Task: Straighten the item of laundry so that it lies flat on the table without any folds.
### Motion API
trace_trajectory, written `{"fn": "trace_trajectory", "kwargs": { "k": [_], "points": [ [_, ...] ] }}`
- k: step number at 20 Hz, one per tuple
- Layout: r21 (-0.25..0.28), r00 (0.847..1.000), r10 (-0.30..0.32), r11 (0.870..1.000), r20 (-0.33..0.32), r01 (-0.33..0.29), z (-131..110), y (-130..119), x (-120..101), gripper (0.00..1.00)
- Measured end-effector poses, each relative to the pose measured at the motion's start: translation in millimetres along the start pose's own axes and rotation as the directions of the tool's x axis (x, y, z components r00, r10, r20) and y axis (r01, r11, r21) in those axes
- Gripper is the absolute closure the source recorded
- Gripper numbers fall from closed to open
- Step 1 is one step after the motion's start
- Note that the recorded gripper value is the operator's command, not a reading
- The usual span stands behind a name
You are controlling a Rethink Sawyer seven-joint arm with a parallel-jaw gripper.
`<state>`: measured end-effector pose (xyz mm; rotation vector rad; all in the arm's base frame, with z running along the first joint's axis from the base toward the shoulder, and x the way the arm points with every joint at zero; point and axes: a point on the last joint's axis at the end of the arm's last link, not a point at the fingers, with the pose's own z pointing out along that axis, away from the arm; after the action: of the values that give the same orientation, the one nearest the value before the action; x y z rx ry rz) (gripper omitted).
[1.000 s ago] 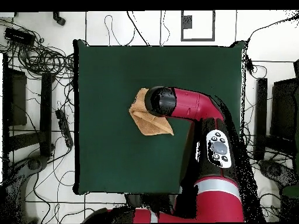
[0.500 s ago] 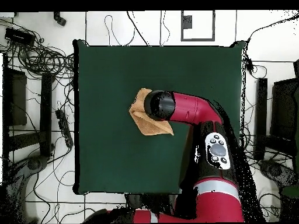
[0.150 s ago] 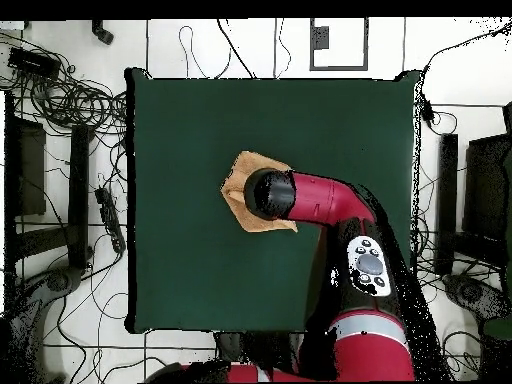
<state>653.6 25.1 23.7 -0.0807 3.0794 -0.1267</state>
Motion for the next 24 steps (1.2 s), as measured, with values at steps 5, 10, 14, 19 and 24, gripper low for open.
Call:
{"fn": "trace_trajectory", "kwargs": {
  "k": [5, 10, 14, 19, 24],
  "points": [
    [0.011, 1.000, -0.021, 1.000, 0.019, 0.021, 3.9, 1.2, 8.8, 0.00],
    [0.024, 0.998, -0.043, 0.999, 0.043, 0.042, 7.3, 1.4, 13.2, 0.00],
    [0.026, 0.998, -0.046, 0.999, 0.048, 0.045, 7.6, 1.3, 13.5, 0.00],
    [0.026, 0.998, -0.046, 0.999, 0.048, 0.045, 7.6, 1.3, 13.5, 0.00],
    [0.026, 0.998, -0.046, 0.999, 0.047, 0.045, 8.3, 1.4, 13.8, 0.00]
  ]
}}
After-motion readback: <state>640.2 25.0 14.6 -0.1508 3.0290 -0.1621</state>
